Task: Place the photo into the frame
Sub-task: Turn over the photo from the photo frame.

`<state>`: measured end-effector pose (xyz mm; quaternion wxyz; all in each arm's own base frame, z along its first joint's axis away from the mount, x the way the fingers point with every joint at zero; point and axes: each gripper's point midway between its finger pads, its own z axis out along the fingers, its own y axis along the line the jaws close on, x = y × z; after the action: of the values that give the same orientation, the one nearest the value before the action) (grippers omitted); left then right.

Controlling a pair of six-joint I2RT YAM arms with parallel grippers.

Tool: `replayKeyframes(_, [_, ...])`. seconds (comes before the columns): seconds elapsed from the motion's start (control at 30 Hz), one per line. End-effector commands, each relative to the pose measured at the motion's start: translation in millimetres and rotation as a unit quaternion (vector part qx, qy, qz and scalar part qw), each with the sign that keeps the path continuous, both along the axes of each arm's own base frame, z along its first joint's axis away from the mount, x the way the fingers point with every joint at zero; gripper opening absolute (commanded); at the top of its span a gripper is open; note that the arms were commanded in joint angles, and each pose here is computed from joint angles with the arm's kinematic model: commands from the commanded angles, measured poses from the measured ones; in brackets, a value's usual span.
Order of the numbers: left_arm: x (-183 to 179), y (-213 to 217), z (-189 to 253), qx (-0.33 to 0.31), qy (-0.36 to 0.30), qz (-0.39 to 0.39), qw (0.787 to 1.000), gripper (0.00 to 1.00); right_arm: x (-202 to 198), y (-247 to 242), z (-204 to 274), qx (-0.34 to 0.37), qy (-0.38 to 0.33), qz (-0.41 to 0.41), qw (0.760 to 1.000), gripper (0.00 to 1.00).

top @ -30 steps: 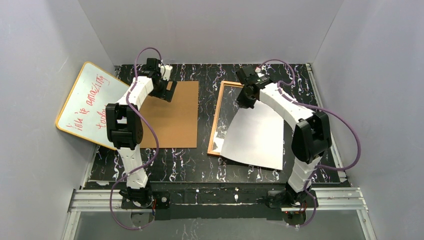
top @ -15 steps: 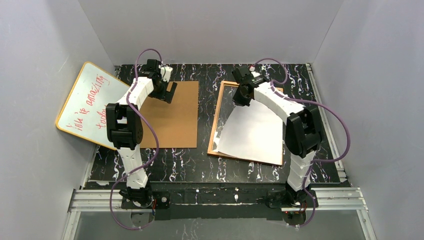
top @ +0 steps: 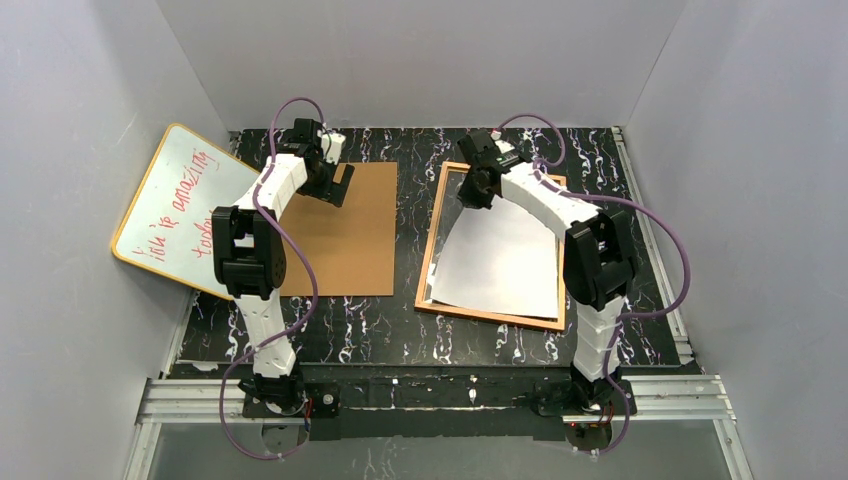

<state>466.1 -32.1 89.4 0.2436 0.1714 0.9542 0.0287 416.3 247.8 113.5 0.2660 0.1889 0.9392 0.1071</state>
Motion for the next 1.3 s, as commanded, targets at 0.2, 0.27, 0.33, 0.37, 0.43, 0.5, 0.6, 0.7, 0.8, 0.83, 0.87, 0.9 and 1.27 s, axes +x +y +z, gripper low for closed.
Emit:
replayKeyframes(0.2, [-6.9,1.5,18.8,0.004,-0.012,-0.006,1.000,0.98,16.9,-2.6,18.7,-0.014,-0.039,-0.024,0.999,0.01])
replayKeyframes(0.27, [-6.7,1.3,18.7,0.004,-0.012,-0.006,1.000,0.98,16.2,-7.8,19.7,-0.020,-0.042,-0.034,0.998,0.01])
replayKeyframes(0.33, [-6.3,1.0,18.7,0.003,-0.012,-0.006,1.000,0.98,14.2,-14.3,20.0,-0.029,-0.042,-0.047,0.998,0.01])
replayKeyframes(0.37, [-6.7,0.8,18.1,0.003,-0.010,-0.007,1.000,0.98,13.7,-15.8,20.5,-0.030,-0.044,-0.049,0.997,0.01])
replayKeyframes(0.43, [-6.4,-0.5,17.6,0.001,-0.010,-0.008,1.000,0.98,12.1,-17.9,18.5,-0.032,-0.044,-0.051,0.997,0.01])
replayKeyframes(0.5, [-6.1,-0.6,17.8,0.001,-0.011,-0.008,1.000,0.98,11.6,-17.8,16.3,-0.033,-0.042,-0.049,0.997,0.01])
replayKeyframes(0.6, [-6.3,-0.1,18.9,0.002,-0.012,-0.008,1.000,0.98,12.1,-12.1,12.7,-0.030,-0.032,-0.034,0.998,0.01])
replayKeyframes(0.7, [-6.5,1.9,19.4,0.008,-0.012,-0.006,1.000,0.98,12.3,-4.1,6.5,-0.028,-0.015,-0.013,0.999,0.01])
replayKeyframes(0.8, [-6.6,3.4,19.8,0.012,-0.012,-0.006,1.000,0.98,12.0,0.5,-0.6,-0.031,0.003,-0.002,1.000,0.05])
replayKeyframes(0.83, [-6.8,3.6,19.6,0.012,-0.012,-0.006,1.000,0.98,12.7,0.6,-1.1,-0.032,0.005,0.000,0.999,0.10])
replayKeyframes(0.87, [-6.5,3.7,19.9,0.012,-0.013,-0.006,1.000,0.98,12.5,1.7,-0.8,-0.031,0.007,0.003,0.999,0.14])
replayKeyframes(0.9, [-7.0,4.2,19.0,0.014,-0.011,-0.006,1.000,0.98,12.6,3.0,-1.1,-0.030,0.008,0.006,1.000,0.17])
replayKeyframes(1.27, [-5.1,5.8,17.2,0.017,-0.010,0.000,1.000,0.98,10.4,23.3,8.8,0.019,-0.003,0.051,0.999,0.93])
